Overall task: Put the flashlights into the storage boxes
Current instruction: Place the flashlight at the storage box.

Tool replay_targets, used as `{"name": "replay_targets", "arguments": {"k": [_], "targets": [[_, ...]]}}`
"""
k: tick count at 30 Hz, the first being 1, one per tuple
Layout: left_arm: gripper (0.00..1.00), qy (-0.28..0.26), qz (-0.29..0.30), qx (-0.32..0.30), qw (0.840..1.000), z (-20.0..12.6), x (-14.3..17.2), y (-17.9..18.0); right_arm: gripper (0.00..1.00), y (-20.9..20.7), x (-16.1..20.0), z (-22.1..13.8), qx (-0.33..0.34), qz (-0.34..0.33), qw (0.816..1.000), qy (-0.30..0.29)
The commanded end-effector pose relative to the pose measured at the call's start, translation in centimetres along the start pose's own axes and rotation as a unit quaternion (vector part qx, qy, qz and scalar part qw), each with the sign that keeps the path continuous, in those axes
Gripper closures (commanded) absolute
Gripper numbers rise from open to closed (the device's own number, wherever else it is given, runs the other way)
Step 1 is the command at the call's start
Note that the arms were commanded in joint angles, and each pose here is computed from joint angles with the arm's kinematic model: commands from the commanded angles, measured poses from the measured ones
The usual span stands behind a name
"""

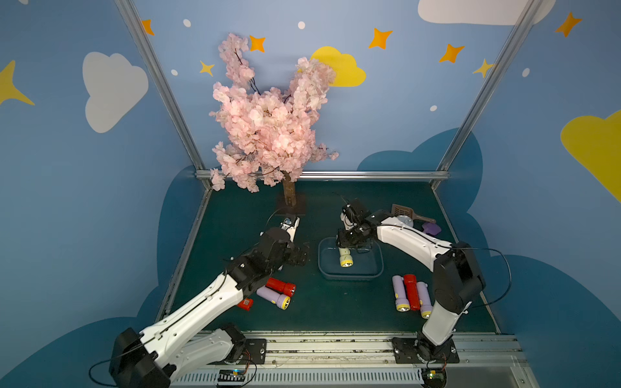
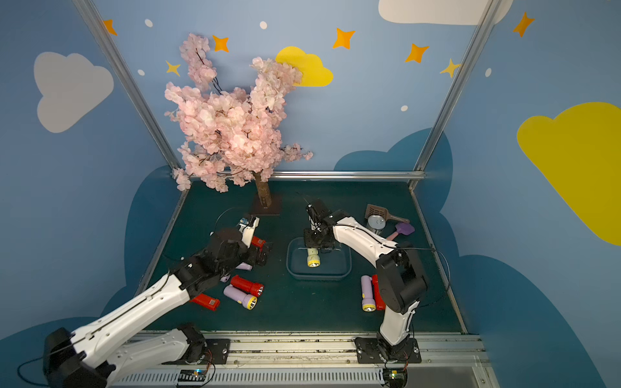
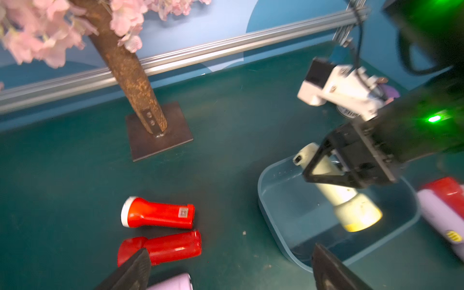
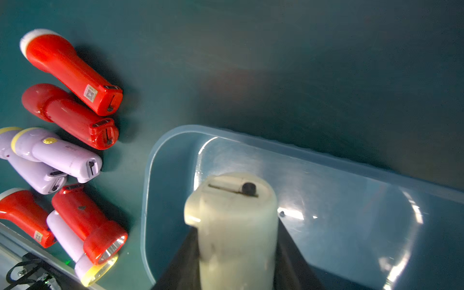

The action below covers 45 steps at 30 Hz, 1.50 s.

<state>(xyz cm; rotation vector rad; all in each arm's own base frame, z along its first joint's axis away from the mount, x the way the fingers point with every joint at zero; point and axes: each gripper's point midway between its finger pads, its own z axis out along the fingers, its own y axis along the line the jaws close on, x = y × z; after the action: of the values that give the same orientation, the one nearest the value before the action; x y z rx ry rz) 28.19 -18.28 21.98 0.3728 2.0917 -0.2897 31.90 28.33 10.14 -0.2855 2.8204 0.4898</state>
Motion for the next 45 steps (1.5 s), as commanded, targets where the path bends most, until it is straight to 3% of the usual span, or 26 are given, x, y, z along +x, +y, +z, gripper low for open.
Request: {"name": "replay_targets", "arguments": {"k": [1, 10, 31, 41, 45], "targets": [[0.01, -0.024, -0.048, 0.004, 0.999, -0.9, 0.2, 0.2, 0.76, 1.7, -0.3, 0.7, -0.004, 0.004, 1.000, -0.005], [0.01, -0.025, -0.072, 0.005, 0.997, -2.2, 1.8, 0.9, 0.76, 3.7, 1.2, 3.3, 0.010, 0.005, 1.000, 0.013], [0.01, -0.017, -0.073, 0.009, 0.997, -2.4, 2.5, 0.6, 0.71, 1.4, 2.9, 6.4, 0.045, 0.033, 0.998, 0.029], [0.01, -0.015, -0.070, 0.006, 0.997, -2.3, 2.4, 0.6, 0.50, 1.7, 2.8, 5.9, 0.040, 0.027, 0.998, 0.028], [0.01, -0.015, -0.070, 0.006, 0.997, -2.4, 2.4, 0.6, 0.48, 1.9, 2.6, 5.1, 0.040, 0.022, 0.999, 0.023]]}}
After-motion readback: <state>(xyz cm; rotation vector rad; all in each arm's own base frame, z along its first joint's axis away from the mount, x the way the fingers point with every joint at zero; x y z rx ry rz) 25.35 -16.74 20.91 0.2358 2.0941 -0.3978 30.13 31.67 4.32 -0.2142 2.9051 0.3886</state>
